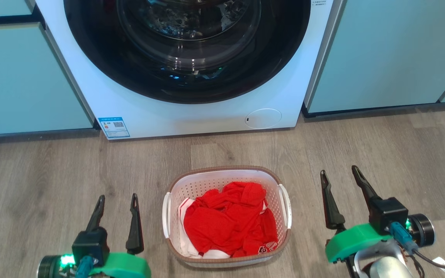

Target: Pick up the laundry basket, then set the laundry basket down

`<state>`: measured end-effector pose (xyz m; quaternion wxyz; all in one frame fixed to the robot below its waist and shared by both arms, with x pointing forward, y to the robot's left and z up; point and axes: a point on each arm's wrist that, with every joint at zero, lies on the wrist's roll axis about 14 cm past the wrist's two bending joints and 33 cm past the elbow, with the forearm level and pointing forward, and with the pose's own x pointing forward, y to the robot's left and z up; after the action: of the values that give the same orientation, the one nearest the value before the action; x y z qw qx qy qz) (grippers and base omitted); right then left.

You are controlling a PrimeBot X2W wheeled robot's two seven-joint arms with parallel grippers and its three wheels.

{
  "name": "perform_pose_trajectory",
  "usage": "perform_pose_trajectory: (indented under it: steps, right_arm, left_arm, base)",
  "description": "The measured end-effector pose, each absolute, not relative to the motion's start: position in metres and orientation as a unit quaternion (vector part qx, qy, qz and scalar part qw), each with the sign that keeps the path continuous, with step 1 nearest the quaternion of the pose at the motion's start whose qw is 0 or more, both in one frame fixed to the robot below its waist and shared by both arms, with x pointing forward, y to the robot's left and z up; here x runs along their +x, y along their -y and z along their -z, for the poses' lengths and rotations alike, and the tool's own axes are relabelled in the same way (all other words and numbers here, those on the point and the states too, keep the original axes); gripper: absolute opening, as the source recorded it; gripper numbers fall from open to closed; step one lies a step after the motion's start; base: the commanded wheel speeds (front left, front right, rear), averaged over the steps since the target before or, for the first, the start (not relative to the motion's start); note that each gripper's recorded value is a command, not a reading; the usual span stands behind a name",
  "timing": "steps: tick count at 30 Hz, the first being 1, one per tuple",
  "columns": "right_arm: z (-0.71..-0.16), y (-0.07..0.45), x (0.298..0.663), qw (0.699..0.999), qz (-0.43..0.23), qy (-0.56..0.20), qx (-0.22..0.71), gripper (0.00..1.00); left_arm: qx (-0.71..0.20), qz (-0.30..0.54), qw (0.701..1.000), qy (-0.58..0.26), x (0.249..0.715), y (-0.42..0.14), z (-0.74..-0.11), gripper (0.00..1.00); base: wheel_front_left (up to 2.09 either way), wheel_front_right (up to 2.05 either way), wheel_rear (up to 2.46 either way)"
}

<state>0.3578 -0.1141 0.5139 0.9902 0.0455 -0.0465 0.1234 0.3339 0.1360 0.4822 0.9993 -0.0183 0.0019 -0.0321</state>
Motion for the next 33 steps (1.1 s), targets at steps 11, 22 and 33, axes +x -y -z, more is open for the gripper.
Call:
perform_pose_trajectory:
  steps: [11,22,33]
  right_arm:
    - [-0.513,0.114,0.358,0.990,-0.123,0.045,0.046,1.00]
    - [-0.511,0.115,0.359,0.991,-0.123,0.042,0.046,1.00]
    - [-0.484,0.119,0.369,0.992,-0.114,0.001,0.055,1.00]
  left_arm:
    - [-0.020,0.034,0.999,-0.006,0.334,-0.137,-0.480,1.00]
    - [-0.019,0.031,0.999,-0.009,0.335,-0.139,-0.478,1.00]
    - [-0.021,0.037,0.999,-0.031,0.346,-0.134,-0.464,1.00]
  base:
    - [0.00,0.00,0.00]
    - [0.00,0.00,0.00]
    - [0.00,0.00,0.00]
